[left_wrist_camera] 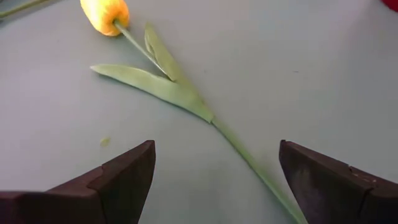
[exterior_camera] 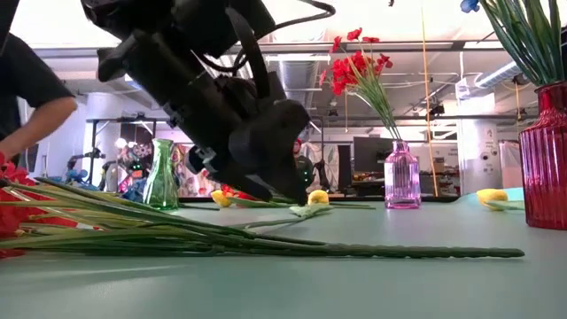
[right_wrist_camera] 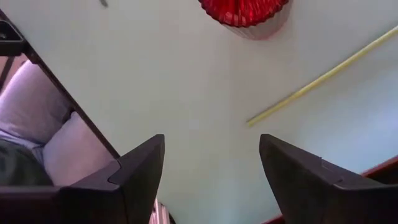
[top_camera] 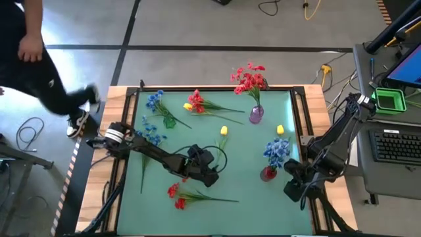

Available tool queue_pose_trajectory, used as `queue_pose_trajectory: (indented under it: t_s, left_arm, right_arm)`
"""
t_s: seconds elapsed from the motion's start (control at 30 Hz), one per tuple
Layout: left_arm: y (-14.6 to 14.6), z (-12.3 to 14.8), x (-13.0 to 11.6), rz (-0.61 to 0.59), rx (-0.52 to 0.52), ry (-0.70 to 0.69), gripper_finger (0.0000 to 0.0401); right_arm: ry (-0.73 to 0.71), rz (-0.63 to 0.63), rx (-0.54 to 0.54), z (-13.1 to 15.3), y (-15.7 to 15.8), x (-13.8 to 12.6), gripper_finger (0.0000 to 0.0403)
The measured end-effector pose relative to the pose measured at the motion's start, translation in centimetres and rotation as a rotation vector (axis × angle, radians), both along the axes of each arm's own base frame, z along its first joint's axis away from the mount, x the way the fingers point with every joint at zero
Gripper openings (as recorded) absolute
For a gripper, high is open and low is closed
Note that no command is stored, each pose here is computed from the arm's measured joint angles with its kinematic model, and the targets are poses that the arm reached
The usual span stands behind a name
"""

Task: Sort flowers into vase by color
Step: Put the bottom left yellow tulip into the green vase

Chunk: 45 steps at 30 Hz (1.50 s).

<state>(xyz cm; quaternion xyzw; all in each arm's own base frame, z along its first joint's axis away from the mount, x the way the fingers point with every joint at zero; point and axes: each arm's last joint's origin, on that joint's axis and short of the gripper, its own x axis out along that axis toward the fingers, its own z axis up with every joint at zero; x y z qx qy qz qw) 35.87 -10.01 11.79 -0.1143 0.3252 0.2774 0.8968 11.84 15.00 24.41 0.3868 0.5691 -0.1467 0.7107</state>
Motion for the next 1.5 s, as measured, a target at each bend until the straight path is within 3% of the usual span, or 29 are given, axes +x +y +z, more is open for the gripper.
queue_pose_trajectory:
  t_s: [0.4,0.83,1.1,1.27,1.5]
  left_arm:
    - [1.8,-1.7,1.1,0.058,0.018,-0.019,0.0276]
    - [1.9,-0.9,1.8,0.013,0.046,-0.085,0.0271]
    - [2.3,-2.9,1.9,0.068,0.024,-0.071,0.0254]
    - [2.3,-3.3,1.9,0.106,0.02,-0.083,0.0208]
    - [2.5,-3.3,1.9,0.124,0.037,-0.085,0.0082]
  right_arm:
    - [-0.004,0.014,-0.007,0.0,0.0,0.0,0.0256]
    - [-0.011,0.017,-0.023,0.0,-0.1,0.0,0.0252]
    - [-0.019,0.013,-0.03,0.0,-0.1,0.0,0.0255]
    - [-0.019,0.013,-0.03,0.0,-0.1,0.0,0.0251]
    - [-0.019,0.013,-0.03,0.0,-0.1,0.0,0.0256]
